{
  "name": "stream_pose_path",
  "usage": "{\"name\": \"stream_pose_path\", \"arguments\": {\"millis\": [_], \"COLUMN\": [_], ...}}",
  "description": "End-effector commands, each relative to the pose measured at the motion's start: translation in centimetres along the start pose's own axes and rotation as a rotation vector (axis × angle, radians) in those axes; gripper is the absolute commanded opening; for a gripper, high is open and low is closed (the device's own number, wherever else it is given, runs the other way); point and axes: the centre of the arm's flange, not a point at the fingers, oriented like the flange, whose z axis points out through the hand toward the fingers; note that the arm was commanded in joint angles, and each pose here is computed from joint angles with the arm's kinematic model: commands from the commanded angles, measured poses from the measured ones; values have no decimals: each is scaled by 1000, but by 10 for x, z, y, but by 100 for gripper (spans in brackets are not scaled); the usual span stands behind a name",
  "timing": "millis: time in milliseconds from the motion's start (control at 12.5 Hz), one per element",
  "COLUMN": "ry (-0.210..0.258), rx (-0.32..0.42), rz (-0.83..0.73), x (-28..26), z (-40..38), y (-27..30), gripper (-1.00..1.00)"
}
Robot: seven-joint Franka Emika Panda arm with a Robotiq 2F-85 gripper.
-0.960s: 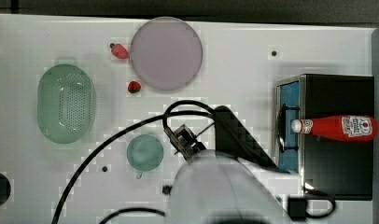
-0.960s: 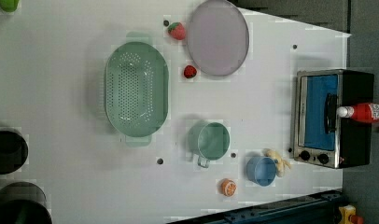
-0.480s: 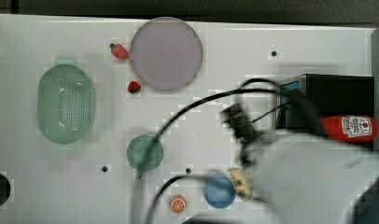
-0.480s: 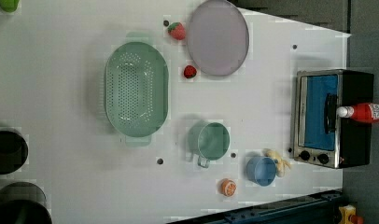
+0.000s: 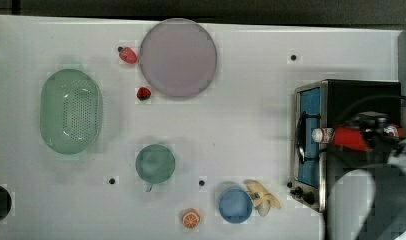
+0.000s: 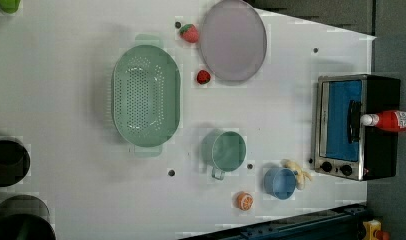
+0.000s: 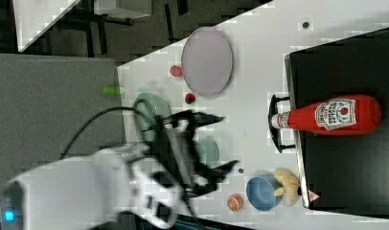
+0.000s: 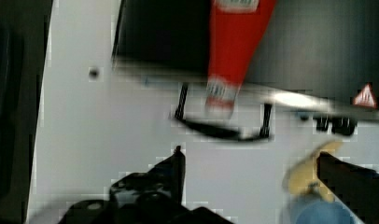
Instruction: Pick Ketchup from oven and place it on table.
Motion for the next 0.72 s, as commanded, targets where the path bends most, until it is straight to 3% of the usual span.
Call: {"name": "stream_pose_path", "arguments": {"millis": [80, 240, 560, 720], "ry": [55, 73, 157, 140], "rx": [-1, -44, -80, -81], "rz": [32, 80, 140, 182], "x": [20, 48, 94, 105], "z": [11, 37, 71, 94], "y": [-9, -6, -5, -2], "gripper": [100, 100, 100, 100]}}
